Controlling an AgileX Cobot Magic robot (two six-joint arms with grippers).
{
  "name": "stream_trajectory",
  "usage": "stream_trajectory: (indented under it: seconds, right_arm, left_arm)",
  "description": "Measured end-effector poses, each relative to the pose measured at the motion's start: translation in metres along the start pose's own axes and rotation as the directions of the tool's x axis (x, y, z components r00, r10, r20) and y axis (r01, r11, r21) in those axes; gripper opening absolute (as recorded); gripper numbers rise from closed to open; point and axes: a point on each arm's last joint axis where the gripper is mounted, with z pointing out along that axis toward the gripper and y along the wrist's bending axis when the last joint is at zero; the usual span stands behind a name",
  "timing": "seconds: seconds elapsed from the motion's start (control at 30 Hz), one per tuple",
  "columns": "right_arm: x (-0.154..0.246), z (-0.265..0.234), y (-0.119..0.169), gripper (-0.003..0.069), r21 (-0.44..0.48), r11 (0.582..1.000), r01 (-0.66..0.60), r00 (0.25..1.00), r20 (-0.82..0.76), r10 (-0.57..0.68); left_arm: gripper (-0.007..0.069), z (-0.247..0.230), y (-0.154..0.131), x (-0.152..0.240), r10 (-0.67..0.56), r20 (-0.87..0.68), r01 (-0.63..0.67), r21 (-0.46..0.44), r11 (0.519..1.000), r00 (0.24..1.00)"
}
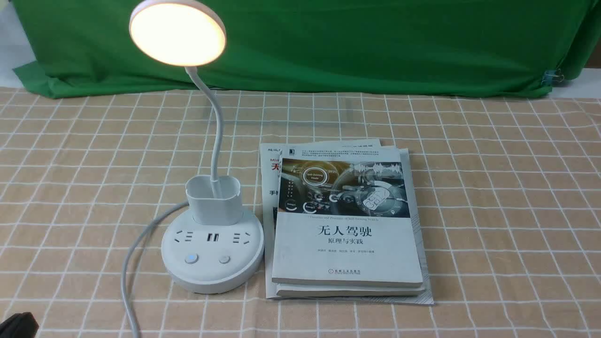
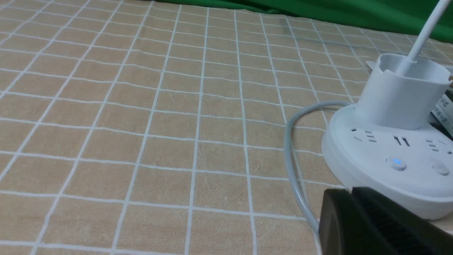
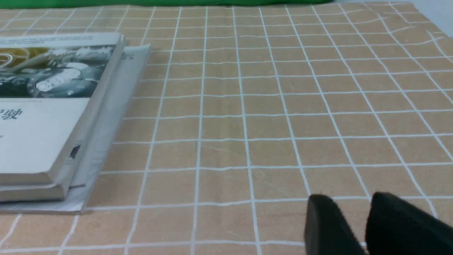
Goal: Turn off the desk lamp on the light coffee tablecloth by hand.
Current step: 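Press the power button on the round power strip under the lamp with the left gripper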
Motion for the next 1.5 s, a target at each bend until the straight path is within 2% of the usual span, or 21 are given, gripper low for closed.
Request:
stream_trajectory:
  seconds: [0.97,1.07,1.13,1.2,1.27,1.4,1.5]
  right_arm:
    - [0.000,0.000,0.000,0.0243,0.000,1.000,0.000,1.000,0.000,0.000]
    - [0.000,0.000,0.000,0.0243,0.000,1.000,0.000,1.000,0.000,0.000]
    - [0.000,0.000,0.000,0.0243,0.000,1.000,0.000,1.000,0.000,0.000]
    - [0.000,0.000,0.000,0.0243,0.000,1.000,0.000,1.000,0.000,0.000]
    - [0.000,0.000,0.000,0.0243,0.000,1.000,0.000,1.000,0.000,0.000]
    - [0.000,0.000,0.000,0.0243,0.000,1.000,0.000,1.000,0.000,0.000]
    - [0.000,0.000,0.000,0.0243,0.000,1.000,0.000,1.000,0.000,0.000]
  left_arm:
    - [0.0009,0.000,0.000,-0.002,-0.007,0.021,0.007,0.001,1.000,1.000]
    - [0.0009,0.000,-0.001,-0.006,-0.104,0.069,0.103,0.022,0.994,0.992]
    - [0.0009,-0.001,-0.002,-0.012,-0.241,0.118,0.236,0.054,0.970,0.963]
    - [0.0009,-0.002,-0.002,-0.017,-0.376,0.161,0.365,0.091,0.926,0.913]
    - [0.0009,-0.003,-0.001,-0.022,-0.511,0.198,0.494,0.130,0.860,0.837]
    - [0.0009,-0.004,0.002,-0.027,-0.608,0.247,0.586,0.164,0.793,0.754]
    - [0.0015,-0.005,0.004,-0.030,-0.614,0.285,0.592,0.168,0.788,0.736]
